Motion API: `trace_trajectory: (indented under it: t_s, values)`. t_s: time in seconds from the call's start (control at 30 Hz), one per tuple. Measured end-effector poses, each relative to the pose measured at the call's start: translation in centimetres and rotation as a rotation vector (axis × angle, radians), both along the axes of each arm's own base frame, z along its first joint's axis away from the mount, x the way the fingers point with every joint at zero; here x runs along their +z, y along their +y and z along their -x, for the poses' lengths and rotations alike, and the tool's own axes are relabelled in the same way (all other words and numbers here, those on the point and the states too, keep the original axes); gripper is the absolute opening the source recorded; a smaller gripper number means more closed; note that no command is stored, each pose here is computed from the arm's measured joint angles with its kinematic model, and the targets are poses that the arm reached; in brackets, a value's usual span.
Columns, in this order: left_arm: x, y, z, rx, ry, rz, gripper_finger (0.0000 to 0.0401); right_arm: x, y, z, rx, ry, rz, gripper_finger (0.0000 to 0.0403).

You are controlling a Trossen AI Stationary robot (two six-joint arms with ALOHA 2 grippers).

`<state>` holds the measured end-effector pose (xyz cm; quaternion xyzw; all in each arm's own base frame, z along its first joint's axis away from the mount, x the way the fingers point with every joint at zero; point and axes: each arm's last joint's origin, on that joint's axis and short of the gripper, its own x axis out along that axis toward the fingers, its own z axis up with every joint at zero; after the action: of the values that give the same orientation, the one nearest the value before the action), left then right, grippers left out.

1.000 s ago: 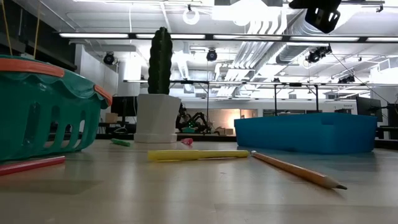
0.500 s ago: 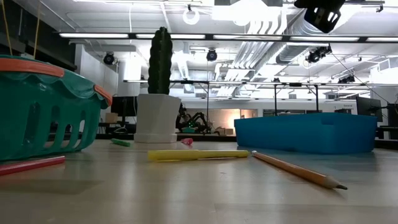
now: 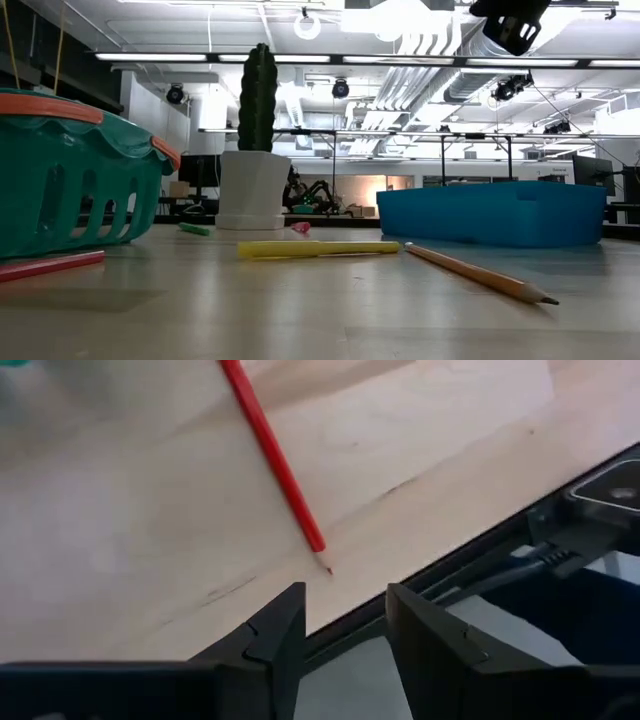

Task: Sort pens & pencils
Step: Put the red pencil into the blue bin

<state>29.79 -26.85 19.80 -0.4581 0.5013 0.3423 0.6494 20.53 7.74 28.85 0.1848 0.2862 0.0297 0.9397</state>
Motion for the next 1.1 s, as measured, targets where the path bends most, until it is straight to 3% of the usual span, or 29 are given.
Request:
trace_trajectory:
  t_s: [0.77, 1.1]
  values:
    - [-2.2, 2.1, -2.1, 0.073, 0.056, -0.067, 0.0129, 0.0, 0.0, 0.0, 0.045, 0.01, -0.028, 0.0069]
    - [-3.3, 1.8, -2.3, 0.066, 0.091, -0.038, 0.0129, 0.0, 0.0, 0.0, 0.054, 0.011, -0.02, 0.0069]
